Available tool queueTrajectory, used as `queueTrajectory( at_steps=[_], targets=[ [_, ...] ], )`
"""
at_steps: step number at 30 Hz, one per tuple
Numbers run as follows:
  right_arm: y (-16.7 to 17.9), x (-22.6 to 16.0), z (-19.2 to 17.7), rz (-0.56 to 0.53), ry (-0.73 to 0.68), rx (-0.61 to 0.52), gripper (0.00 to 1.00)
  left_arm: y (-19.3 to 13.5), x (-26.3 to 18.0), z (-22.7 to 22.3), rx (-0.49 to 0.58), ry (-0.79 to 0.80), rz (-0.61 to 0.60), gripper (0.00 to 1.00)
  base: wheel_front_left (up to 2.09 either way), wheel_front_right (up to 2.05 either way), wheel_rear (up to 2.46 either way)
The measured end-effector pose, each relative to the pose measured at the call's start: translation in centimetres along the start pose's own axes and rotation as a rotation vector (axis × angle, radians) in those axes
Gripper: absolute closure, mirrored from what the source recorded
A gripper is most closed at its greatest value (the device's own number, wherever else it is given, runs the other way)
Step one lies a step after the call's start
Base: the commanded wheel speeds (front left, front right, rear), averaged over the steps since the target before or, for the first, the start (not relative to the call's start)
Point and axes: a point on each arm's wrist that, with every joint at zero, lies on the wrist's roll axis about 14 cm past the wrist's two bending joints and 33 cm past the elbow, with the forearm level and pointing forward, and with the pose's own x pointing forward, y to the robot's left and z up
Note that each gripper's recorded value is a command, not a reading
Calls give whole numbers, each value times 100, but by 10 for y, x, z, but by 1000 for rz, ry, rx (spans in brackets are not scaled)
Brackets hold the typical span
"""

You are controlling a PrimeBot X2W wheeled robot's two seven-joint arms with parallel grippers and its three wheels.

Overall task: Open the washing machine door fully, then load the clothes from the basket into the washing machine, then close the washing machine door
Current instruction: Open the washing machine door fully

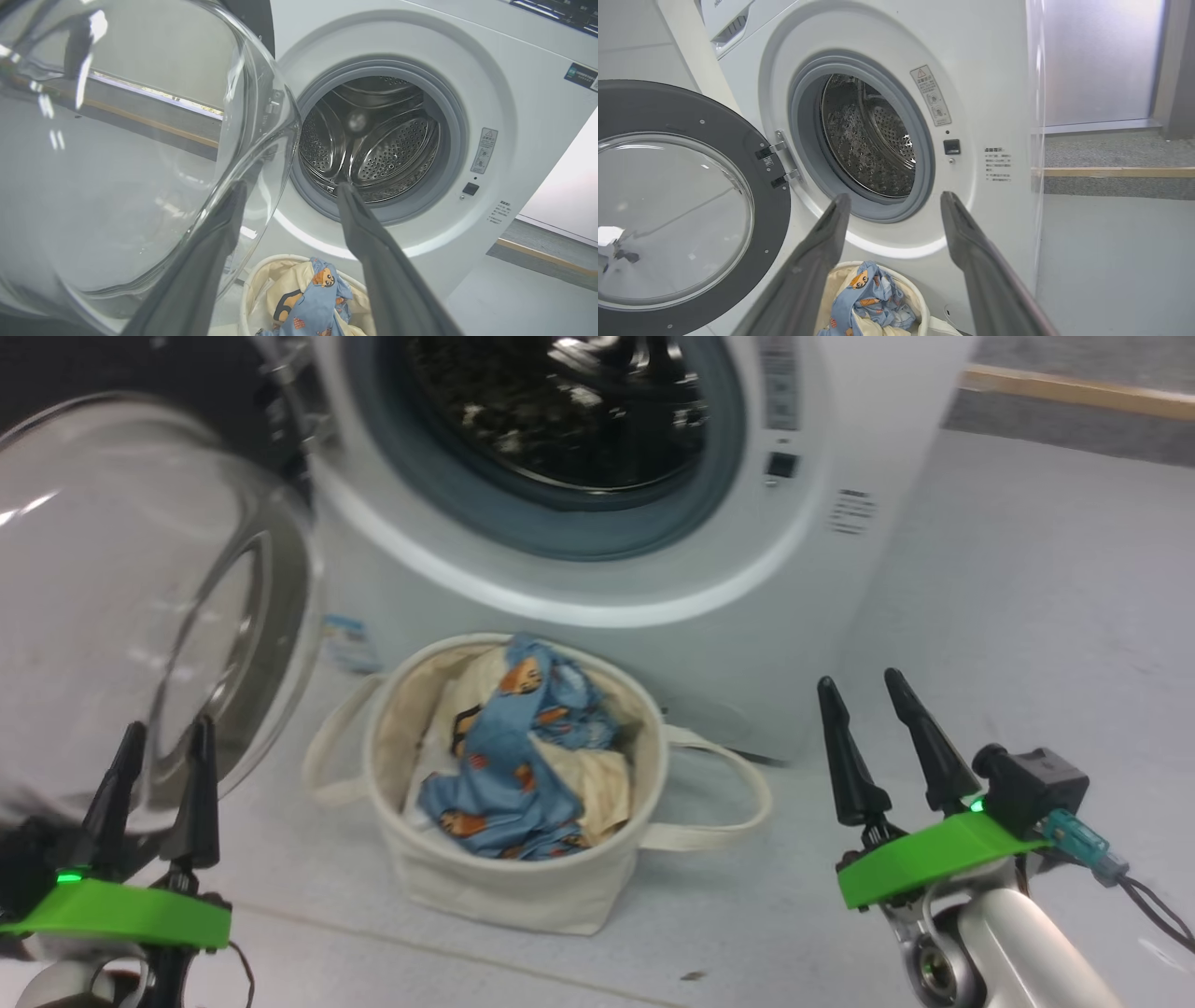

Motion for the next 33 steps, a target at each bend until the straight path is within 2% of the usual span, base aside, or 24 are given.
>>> queueTrajectory(
  at_steps=[2,9,17,23,33],
  targets=[
    [-21,-18,8,-67,-6,-34,0,-16,9,-6,-12,8,-44,0,0,0,0],
    [-62,-59,30,-209,-29,-111,0,-58,24,-22,-39,36,-151,0,0,0,0],
    [-92,-94,46,-332,-48,-153,0,-91,38,-28,-43,38,-229,0,0,0,0],
    [-106,-114,46,-390,-31,-175,0,-93,38,-36,-45,55,-226,0,0,0,0],
    [-104,-106,48,-373,-39,-174,0,-90,31,-33,-50,47,-216,0,0,0,0]
  ],
)
